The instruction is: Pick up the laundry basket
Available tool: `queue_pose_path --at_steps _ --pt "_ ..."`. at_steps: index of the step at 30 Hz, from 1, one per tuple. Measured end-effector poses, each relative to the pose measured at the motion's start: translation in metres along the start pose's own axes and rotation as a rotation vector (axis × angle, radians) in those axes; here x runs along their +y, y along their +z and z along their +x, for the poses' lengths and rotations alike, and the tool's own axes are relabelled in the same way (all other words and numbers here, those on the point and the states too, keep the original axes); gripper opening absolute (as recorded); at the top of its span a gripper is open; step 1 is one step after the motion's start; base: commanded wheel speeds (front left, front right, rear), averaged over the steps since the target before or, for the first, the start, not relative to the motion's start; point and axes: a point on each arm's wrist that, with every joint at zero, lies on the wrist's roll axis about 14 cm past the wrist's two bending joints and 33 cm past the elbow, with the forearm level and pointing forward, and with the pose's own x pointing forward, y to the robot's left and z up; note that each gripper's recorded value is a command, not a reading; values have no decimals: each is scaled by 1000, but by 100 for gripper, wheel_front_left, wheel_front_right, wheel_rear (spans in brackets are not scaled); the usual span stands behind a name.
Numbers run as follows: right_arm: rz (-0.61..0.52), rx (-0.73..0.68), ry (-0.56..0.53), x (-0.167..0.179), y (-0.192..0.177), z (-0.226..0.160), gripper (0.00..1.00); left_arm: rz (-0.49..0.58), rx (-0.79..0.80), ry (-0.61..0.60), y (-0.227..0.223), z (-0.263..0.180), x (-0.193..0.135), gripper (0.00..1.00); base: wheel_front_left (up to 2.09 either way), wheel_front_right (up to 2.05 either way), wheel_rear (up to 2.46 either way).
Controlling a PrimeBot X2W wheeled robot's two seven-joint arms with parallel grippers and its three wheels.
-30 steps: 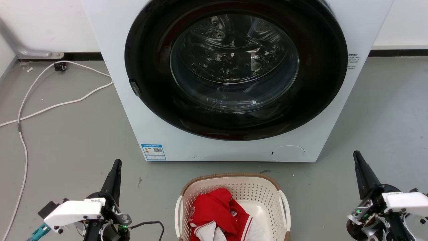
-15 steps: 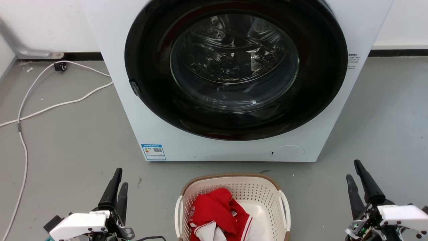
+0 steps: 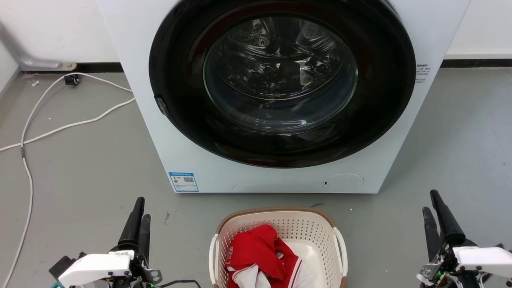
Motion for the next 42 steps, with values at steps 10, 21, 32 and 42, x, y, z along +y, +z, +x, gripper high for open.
queue_pose_path --at_steps 10,21,32,42 --pt "-178 -43 35 13 10 1 100 101 -75 -12 19 -2 -5 100 0 0 0" --pt "-480 -85 127 44 14 3 100 311 -136 -45 31 0 -30 100 0 0 0" --pt "-804 -110 247 81 2 2 100 620 -139 -122 10 2 -67 100 0 0 0" --pt "-1005 -118 280 86 -7 -5 100 848 -80 -219 -26 -6 -78 100 0 0 0"
